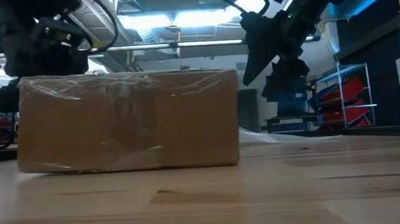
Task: Unpack boxes
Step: Open the box using the silver cutter
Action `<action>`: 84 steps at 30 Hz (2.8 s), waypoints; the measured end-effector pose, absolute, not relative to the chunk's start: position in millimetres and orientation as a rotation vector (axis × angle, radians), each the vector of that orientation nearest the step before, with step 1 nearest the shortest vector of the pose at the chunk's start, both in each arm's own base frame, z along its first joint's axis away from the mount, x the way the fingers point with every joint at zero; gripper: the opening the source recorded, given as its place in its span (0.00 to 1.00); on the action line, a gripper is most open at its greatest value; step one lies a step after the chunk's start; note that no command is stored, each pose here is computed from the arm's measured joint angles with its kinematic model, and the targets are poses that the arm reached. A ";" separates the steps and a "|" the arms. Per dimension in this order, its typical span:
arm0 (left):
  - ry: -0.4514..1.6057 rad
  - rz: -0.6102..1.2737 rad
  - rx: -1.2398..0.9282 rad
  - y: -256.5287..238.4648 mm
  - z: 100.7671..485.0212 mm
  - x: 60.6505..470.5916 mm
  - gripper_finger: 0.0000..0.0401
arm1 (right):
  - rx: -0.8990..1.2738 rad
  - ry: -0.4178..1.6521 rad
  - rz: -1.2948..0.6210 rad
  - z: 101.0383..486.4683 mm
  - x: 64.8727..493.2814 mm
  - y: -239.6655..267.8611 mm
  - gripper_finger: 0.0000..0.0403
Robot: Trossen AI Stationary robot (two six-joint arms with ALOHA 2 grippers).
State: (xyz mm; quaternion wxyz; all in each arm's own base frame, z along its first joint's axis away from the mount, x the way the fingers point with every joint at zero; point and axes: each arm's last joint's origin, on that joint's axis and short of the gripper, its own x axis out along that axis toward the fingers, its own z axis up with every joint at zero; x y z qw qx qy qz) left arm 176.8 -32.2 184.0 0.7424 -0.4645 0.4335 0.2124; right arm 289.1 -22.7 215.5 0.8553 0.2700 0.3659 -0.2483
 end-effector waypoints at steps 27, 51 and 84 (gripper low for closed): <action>0.590 0.095 -1.057 -104.4 159.8 288.5 0.48 | 0.481 0.669 -0.279 215.8 312.0 -26.0 0.80; 0.552 0.347 -0.405 14.2 221.8 255.7 0.35 | 0.148 0.995 -0.241 234.0 255.0 67.2 0.80; 0.904 0.604 -0.494 63.5 166.2 207.6 0.34 | 0.256 1.219 -0.584 197.6 225.1 62.7 0.80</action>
